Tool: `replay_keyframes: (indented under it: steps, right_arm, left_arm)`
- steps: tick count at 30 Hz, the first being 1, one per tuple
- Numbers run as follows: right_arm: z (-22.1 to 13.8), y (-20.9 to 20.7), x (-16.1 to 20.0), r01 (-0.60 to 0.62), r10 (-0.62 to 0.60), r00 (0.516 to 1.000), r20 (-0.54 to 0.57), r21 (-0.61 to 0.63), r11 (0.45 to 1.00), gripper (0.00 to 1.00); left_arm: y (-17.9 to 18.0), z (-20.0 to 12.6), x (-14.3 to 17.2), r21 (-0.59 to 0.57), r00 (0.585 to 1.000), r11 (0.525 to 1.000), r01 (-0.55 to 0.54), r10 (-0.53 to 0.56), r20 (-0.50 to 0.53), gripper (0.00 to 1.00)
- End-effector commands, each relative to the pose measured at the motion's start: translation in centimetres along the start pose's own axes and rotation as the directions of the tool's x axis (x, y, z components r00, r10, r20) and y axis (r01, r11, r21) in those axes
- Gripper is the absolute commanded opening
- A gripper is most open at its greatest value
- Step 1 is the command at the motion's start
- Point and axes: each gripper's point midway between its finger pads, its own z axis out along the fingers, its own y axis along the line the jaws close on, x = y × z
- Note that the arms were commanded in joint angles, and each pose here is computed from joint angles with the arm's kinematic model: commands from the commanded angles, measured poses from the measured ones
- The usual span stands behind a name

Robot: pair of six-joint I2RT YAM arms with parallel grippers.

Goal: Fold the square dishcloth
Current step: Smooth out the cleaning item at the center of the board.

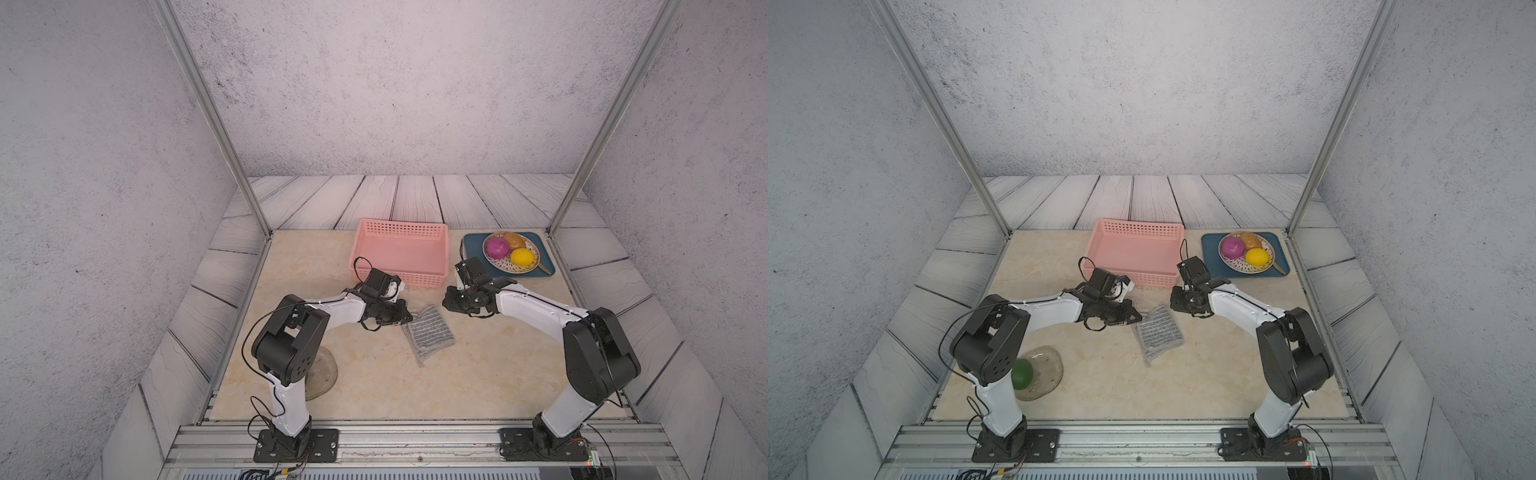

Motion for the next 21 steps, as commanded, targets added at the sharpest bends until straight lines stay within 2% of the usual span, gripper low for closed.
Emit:
replay_keyframes:
  steps: [1,6,10,21]
  right_arm:
    - [1.0,1.3,-0.8,0.016,-0.017,1.000,-0.011,-0.058,0.998,0.23]
    - [2.4,2.5,-0.3,0.011,-0.017,0.999,-0.046,-0.131,0.991,0.20]
    - [3.3,2.1,0.1,0.015,-0.023,0.998,-0.065,-0.125,0.992,0.29]
    - [5.8,2.2,2.3,-0.022,-0.006,0.989,-0.151,-0.179,0.984,0.34]
  left_arm:
    - [0.0,-0.7,-1.1,-0.030,0.998,1.000,-0.009,0.011,0.061,0.00]
    - [0.6,-0.6,-0.8,-0.041,0.997,0.999,0.011,-0.008,0.077,0.00]
    - [0.6,-0.7,-0.7,-0.036,0.996,0.999,0.014,-0.011,0.084,0.00]
    - [0.6,-0.6,-0.5,-0.035,0.997,0.999,0.013,-0.010,0.080,0.00]
